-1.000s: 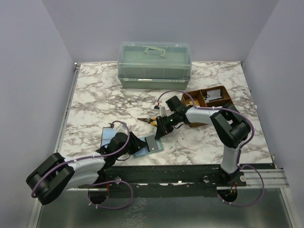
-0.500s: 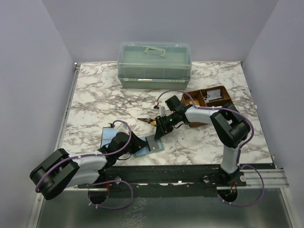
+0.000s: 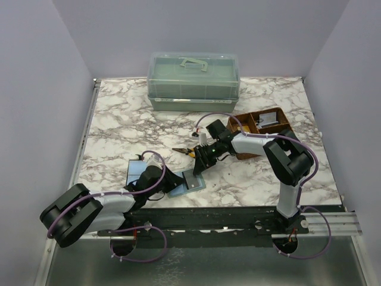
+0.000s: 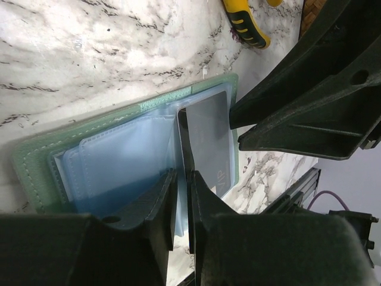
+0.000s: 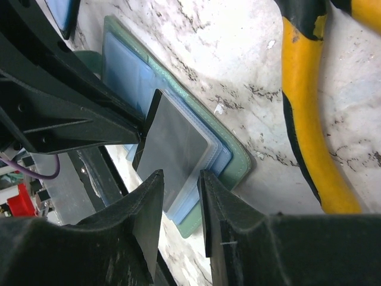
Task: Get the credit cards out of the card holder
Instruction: Pick up the card holder from the center of the board.
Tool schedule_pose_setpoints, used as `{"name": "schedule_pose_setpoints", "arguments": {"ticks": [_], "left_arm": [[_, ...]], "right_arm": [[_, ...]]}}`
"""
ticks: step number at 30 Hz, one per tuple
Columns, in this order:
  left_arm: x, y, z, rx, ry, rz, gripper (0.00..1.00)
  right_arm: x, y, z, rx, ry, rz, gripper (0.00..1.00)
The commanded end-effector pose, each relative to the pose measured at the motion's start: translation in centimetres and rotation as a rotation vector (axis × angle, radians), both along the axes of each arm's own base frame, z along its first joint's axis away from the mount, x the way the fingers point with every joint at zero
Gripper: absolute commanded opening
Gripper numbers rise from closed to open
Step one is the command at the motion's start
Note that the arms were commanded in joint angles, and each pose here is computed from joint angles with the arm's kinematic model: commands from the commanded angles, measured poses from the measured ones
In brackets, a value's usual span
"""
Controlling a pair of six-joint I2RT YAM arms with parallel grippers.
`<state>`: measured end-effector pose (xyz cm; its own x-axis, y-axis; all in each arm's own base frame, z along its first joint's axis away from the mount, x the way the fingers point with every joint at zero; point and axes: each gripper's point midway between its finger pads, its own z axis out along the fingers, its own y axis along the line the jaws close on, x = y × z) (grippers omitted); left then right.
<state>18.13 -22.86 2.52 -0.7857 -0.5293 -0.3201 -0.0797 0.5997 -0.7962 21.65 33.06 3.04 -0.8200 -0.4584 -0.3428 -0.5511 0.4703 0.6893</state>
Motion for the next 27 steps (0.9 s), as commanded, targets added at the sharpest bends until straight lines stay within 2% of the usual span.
{"name": "schedule_pose_setpoints", "arguments": {"ticks": [1,13,18,27], "left_arm": [[-0.5,0.4,-1.4,0.052,0.035,-0.017,0.18],[-0.6,0.2,-2.2,0.057,0.050,-0.027,0.13],[-0.6,-0.1,-2.3,0.055,0.057,-0.041,0.12],[-1.0,0.0,-2.7,0.050,0.069,-0.043,0.11]], "right_arm": [[0.7,-0.8,-1.8,-0.098,-0.051,-0.011,0.39],[1.0,-1.3,-2.9,-0.162,-0.092,-0.005,0.41],[-0.8,-0.1,-1.7,-0.074,-0.001,0.041,0.39],[-3.7,1.7,3.7,0.174,0.122,0.150,0.29]]}}
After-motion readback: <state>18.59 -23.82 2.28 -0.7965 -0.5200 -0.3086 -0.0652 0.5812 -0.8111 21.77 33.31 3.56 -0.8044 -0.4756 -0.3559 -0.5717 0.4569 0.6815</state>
